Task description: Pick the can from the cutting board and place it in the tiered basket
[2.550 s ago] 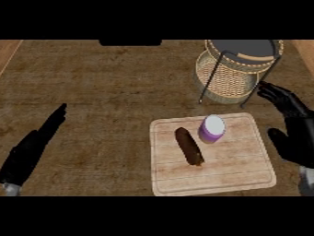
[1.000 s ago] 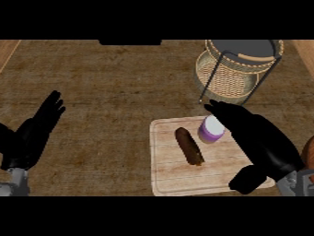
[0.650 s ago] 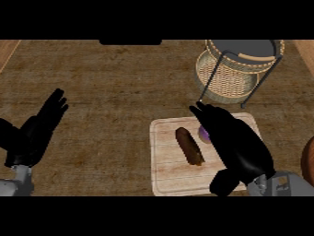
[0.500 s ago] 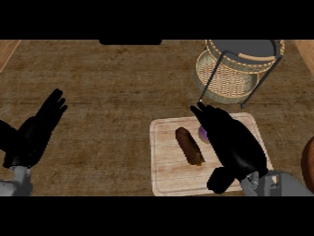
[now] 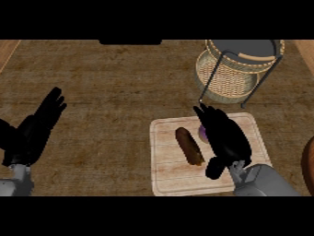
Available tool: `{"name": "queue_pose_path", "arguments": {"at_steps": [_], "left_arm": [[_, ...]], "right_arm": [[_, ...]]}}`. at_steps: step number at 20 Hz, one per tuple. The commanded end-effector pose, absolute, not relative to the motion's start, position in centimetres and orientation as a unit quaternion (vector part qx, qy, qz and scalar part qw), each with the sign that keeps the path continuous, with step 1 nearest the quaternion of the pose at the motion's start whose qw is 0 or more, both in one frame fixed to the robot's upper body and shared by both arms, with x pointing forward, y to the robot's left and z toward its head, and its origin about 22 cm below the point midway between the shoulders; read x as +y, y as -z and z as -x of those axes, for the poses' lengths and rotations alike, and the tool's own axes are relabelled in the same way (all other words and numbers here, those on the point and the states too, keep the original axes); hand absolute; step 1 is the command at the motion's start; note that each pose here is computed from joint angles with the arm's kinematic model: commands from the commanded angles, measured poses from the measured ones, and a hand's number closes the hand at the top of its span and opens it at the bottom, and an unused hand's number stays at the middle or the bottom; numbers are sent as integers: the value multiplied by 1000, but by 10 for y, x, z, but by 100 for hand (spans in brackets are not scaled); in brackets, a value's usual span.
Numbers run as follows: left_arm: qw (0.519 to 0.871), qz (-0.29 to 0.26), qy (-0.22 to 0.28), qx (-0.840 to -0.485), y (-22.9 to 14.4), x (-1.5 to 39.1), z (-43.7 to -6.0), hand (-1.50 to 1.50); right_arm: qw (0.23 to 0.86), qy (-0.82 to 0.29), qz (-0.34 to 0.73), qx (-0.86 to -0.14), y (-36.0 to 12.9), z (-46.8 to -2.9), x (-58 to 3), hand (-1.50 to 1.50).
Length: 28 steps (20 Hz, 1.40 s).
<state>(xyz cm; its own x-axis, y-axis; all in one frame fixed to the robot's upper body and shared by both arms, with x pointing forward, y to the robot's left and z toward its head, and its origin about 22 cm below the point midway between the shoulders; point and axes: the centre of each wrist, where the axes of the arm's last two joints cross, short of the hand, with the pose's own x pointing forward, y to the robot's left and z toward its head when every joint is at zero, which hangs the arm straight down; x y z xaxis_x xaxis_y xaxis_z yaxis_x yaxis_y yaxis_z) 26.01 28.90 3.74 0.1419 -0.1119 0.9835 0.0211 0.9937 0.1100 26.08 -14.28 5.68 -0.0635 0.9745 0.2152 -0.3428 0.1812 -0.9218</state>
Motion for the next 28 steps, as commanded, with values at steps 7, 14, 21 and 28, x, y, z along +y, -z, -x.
{"name": "queue_pose_path", "arguments": {"at_steps": [7, 14, 21, 28], "left_arm": [[755, -40, 44, -653, -35, 294, -261, 0], [761, -23, 43, -646, -31, 269, -253, 0], [760, -27, 46, -648, -30, 288, -248, 0], [758, -23, 45, -650, -18, 289, -255, 0]], "right_arm": [[578, -539, 369, -489, -38, -295, -152, -150], [603, -587, 326, -430, -27, -289, -165, 150], [560, -627, 343, -419, -6, -291, -162, 150], [496, -596, 389, -498, -1, -286, -144, 150]]}}
